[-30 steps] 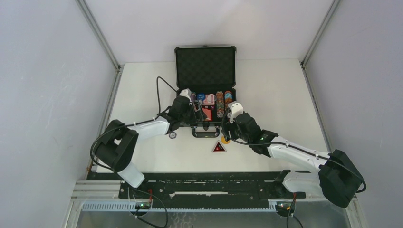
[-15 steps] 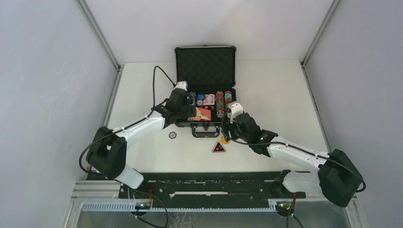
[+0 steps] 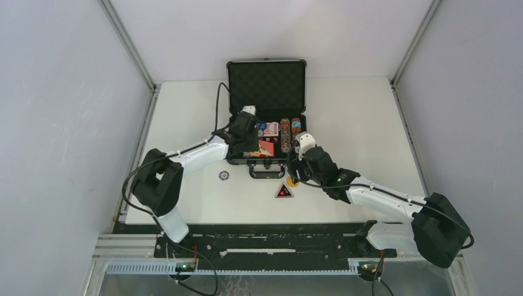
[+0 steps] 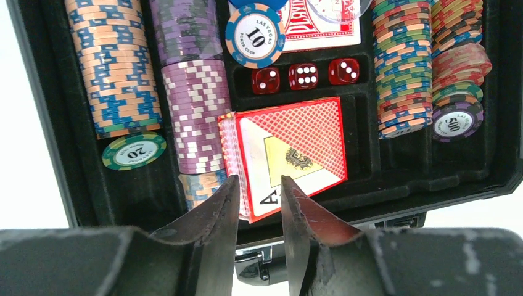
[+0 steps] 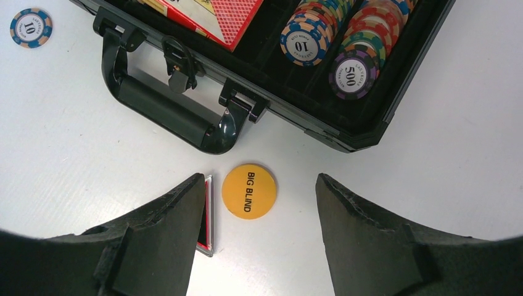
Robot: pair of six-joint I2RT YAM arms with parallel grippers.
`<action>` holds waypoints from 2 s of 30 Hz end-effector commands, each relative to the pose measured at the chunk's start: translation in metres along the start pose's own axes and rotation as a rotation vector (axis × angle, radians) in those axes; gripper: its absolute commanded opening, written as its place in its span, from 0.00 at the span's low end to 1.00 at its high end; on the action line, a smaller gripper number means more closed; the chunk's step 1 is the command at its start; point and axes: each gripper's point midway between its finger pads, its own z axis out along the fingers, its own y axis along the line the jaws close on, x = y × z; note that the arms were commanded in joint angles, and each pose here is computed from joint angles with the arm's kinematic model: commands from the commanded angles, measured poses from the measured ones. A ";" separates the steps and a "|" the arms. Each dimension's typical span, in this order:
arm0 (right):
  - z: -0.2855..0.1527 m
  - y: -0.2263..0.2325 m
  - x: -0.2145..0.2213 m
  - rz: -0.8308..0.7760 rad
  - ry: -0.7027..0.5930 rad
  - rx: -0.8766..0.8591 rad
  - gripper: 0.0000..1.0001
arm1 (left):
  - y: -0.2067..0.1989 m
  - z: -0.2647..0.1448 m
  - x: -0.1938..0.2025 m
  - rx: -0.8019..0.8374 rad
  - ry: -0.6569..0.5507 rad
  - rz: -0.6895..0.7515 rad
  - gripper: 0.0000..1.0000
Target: Pack up texas hold em set
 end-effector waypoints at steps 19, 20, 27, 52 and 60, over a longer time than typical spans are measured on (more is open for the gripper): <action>0.001 -0.004 -0.012 0.027 -0.044 0.018 0.73 | -0.045 0.021 -0.014 0.086 0.021 0.000 0.16; 0.001 -0.004 -0.012 0.027 -0.044 0.018 0.73 | -0.047 0.023 -0.013 0.088 0.025 0.002 0.16; 0.001 -0.005 -0.011 0.027 -0.043 0.022 0.73 | -0.050 0.025 -0.014 0.090 0.025 0.001 0.16; 0.002 -0.003 -0.011 0.030 -0.041 0.014 0.72 | -0.004 0.044 0.046 -0.070 0.119 0.013 0.01; 0.001 -0.002 -0.011 0.031 -0.042 0.008 0.72 | -0.021 0.019 0.005 0.004 0.000 0.000 0.00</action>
